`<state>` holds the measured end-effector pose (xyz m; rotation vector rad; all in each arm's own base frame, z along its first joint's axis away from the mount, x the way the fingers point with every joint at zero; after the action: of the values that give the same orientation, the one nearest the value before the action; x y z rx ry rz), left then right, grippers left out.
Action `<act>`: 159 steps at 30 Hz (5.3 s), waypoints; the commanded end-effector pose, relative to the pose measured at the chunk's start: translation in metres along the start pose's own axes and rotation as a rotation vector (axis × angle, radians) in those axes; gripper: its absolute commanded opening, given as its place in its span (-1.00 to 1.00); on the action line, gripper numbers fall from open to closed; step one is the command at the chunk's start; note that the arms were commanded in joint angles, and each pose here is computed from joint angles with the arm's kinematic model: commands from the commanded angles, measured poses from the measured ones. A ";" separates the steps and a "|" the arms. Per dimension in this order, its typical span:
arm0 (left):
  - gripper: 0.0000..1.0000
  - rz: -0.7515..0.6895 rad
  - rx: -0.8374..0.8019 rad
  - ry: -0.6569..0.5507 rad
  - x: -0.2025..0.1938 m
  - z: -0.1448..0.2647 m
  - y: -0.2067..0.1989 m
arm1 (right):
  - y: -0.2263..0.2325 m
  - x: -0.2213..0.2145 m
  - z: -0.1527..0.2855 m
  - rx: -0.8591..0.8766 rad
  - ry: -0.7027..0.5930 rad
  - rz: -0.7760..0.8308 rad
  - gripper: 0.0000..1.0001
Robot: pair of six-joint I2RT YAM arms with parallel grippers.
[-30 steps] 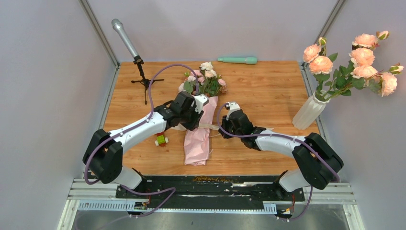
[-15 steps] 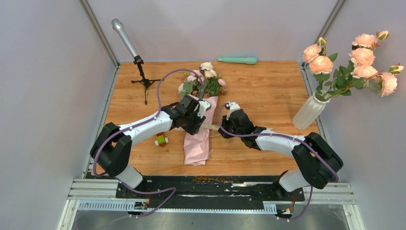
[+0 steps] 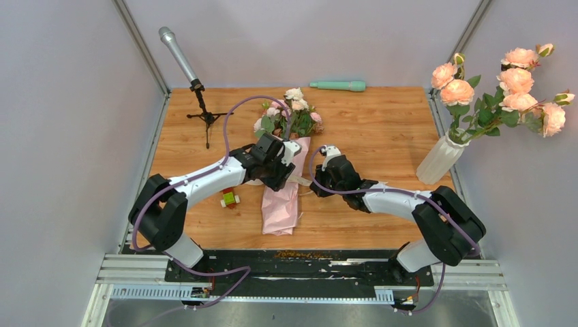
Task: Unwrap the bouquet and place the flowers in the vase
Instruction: Untie the ribbon from the wrapping paper.
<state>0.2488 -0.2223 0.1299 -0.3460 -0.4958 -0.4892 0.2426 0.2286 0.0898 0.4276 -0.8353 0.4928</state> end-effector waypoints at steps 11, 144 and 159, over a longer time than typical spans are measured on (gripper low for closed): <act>0.09 -0.053 0.042 -0.029 0.019 -0.005 0.002 | 0.003 0.010 -0.002 0.032 -0.052 -0.032 -1.00; 0.00 0.208 0.151 -0.251 -0.002 0.000 0.003 | -0.023 -0.010 0.055 -0.185 -0.022 -0.052 0.14; -0.26 0.223 0.183 -0.247 -0.011 0.012 0.008 | -0.023 -0.011 0.055 -0.188 -0.021 -0.058 0.14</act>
<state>0.2430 -0.2121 0.1246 -0.2902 -0.7002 -0.2030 0.2101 0.1743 0.1007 0.2680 -0.8399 0.3712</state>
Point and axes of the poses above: each gripper's point midway between its finger pads, its own z axis back along the fingers, its own y axis along the line the jaws close on, x = y × z, the point moved 6 cm from there along z, back along the fingers, and after that the axes turned 15 degrees about z, right-handed, at the moved point
